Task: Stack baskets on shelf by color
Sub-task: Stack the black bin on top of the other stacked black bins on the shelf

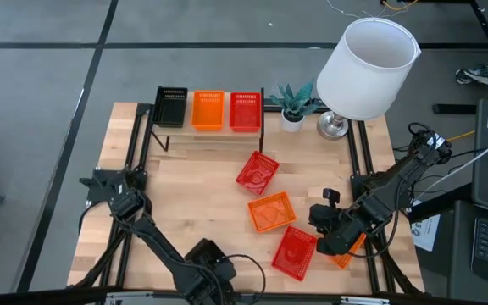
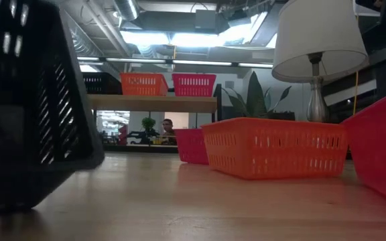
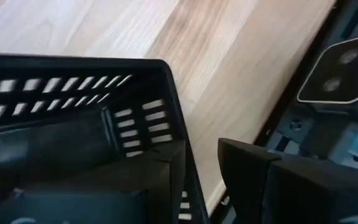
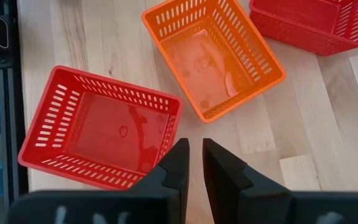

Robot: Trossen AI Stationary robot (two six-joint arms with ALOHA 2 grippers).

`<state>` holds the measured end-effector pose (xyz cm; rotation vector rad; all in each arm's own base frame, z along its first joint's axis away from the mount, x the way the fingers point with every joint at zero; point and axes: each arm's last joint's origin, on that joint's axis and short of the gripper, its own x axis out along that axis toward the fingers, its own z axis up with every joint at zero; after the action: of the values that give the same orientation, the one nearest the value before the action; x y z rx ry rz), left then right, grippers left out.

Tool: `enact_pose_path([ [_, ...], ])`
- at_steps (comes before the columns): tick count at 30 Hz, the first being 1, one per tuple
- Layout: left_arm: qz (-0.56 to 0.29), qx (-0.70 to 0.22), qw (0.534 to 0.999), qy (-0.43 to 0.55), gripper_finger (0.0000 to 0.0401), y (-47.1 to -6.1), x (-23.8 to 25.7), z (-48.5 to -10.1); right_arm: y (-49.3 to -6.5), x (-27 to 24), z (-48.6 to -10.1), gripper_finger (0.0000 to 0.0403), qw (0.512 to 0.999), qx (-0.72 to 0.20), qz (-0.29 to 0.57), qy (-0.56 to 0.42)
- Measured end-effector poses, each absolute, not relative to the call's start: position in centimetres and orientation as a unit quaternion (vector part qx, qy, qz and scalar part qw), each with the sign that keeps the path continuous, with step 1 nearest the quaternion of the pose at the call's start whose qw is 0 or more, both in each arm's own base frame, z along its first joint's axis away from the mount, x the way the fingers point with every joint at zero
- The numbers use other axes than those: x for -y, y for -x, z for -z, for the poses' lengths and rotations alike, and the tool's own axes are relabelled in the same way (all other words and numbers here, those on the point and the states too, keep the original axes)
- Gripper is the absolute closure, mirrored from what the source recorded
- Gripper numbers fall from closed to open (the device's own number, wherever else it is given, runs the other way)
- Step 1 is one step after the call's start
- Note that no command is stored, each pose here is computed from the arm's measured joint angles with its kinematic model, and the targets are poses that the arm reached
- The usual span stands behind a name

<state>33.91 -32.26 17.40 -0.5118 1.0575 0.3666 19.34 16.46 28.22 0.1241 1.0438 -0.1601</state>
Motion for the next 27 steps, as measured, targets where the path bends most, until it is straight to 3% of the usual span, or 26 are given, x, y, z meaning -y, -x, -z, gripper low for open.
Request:
enact_pose_path([
  [27, -0.214, -0.539, 0.79, 0.201, 0.0323, -33.3, 30.2, -18.2, -19.3, -16.5, -28.2, 0.0357, 0.862, -0.498, 0.076, -0.059],
])
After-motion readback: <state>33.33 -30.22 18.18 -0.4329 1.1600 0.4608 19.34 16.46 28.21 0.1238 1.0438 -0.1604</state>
